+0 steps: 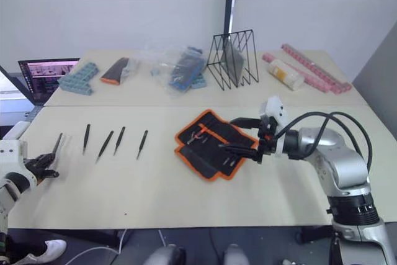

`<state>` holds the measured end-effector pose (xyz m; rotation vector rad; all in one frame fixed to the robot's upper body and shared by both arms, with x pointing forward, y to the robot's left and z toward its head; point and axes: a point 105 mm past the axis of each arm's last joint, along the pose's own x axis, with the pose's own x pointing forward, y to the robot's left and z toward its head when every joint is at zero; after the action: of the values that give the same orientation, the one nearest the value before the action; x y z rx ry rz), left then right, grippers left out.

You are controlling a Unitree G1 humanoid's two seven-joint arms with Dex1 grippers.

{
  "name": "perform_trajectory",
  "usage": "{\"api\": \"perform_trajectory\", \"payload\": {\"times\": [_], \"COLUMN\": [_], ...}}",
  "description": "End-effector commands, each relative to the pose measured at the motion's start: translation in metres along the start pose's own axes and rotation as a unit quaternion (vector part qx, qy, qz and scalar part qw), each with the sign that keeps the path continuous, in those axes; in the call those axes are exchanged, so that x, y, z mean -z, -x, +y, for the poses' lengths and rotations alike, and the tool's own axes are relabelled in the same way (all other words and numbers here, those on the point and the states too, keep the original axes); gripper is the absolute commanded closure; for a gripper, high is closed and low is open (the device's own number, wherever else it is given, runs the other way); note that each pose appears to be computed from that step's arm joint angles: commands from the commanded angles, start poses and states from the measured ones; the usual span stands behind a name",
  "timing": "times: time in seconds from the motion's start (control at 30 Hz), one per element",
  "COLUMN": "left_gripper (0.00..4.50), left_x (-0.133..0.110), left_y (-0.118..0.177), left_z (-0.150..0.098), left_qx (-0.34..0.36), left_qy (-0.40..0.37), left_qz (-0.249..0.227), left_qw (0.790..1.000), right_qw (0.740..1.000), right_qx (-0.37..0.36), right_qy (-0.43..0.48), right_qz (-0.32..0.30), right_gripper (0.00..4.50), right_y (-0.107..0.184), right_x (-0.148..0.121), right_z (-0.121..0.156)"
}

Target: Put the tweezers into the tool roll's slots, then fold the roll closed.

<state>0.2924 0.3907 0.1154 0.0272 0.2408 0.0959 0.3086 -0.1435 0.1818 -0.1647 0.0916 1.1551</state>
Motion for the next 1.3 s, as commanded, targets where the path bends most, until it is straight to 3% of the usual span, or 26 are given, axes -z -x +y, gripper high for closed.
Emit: {"api": "perform_trajectory", "payload": {"times": [0.03, 0.2, 0.4, 0.63, 0.83, 1.07, 1.2, 1.3], "left_gripper": [4.50, 4.50, 4.50, 4.50, 4.50, 4.50, 4.50, 4.50], "left_x": [-0.034, -0.054, -0.082, -0.100, -0.112, -0.116, -0.105, -0.100], "left_y": [0.006, 0.006, 0.008, 0.007, 0.008, 0.016, 0.018, 0.014], "left_z": [-0.012, -0.051, -0.112, -0.178, -0.216, -0.269, -0.295, -0.309], "left_qx": [0.021, 0.099, 0.216, 0.285, 0.303, 0.384, 0.438, 0.455], "left_qy": [-0.020, -0.048, -0.085, -0.124, -0.155, -0.166, -0.138, -0.144], "left_qz": [-0.039, -0.033, -0.023, 0.013, 0.010, 0.045, 0.105, 0.115], "left_qw": [0.999, 0.993, 0.973, 0.950, 0.940, 0.907, 0.882, 0.871], "right_qw": [0.999, 0.996, 0.994, 0.992, 0.991, 0.987, 0.985, 0.983], "right_qx": [0.034, 0.078, 0.100, 0.123, 0.131, 0.149, 0.150, 0.165], "right_qy": [0.027, 0.053, 0.030, 0.001, -0.007, -0.012, -0.021, -0.027], "right_qz": [-0.011, 0.001, 0.022, 0.009, 0.026, 0.064, 0.082, 0.070], "right_gripper": [0.85, 2.53, 4.46, 4.46, 4.46, 4.46, 4.46, 4.46], "right_y": [0.002, -0.008, -0.022, -0.023, -0.018, -0.011, -0.012, -0.013], "right_x": [0.002, 0.022, 0.049, 0.061, 0.072, 0.095, 0.109, 0.108], "right_z": [-0.010, -0.025, -0.037, -0.042, -0.041, -0.041, -0.037, -0.040]}}
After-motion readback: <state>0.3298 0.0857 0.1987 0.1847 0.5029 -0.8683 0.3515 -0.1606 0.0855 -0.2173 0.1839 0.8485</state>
